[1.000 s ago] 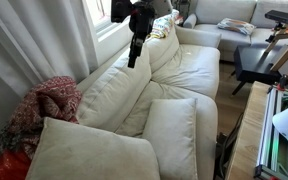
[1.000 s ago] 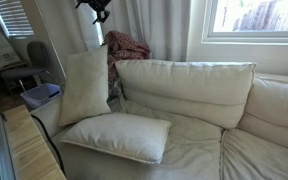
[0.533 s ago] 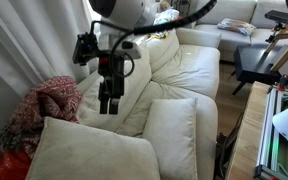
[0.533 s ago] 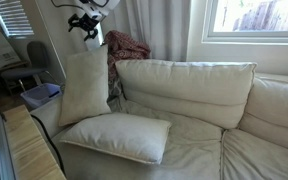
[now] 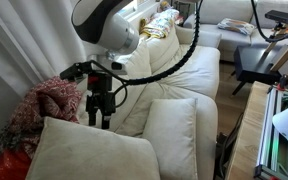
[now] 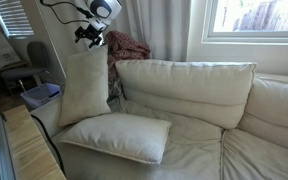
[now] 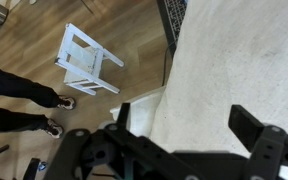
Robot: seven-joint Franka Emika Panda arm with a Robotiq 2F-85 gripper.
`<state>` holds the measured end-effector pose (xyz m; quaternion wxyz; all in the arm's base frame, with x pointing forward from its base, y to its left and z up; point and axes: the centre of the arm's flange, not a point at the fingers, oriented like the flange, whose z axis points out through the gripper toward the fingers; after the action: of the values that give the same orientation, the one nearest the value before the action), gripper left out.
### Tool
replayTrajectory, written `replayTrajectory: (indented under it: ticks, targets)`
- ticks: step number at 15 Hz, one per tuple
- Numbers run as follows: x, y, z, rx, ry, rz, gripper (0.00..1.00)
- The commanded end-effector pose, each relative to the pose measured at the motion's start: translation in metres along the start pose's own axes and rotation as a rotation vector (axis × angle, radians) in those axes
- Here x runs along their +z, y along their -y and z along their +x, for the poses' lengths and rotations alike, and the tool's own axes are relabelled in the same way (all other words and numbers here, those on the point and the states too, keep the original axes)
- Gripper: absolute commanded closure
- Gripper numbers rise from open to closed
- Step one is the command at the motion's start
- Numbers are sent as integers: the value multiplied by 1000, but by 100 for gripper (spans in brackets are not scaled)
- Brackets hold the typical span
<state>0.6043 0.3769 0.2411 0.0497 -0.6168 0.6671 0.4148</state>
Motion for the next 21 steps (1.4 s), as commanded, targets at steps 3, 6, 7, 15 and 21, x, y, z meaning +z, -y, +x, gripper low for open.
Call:
replayTrajectory:
  ticks: [3,6,7,15,21]
  targets:
    - [14,35,18,9,29,48,0]
    - [20,65,33,-28,74,155,0]
    - [23,75,36,-58,83,196,0]
    - [45,132,59,-152,109,428,0]
    - [77,155,72,-114,166,428,0]
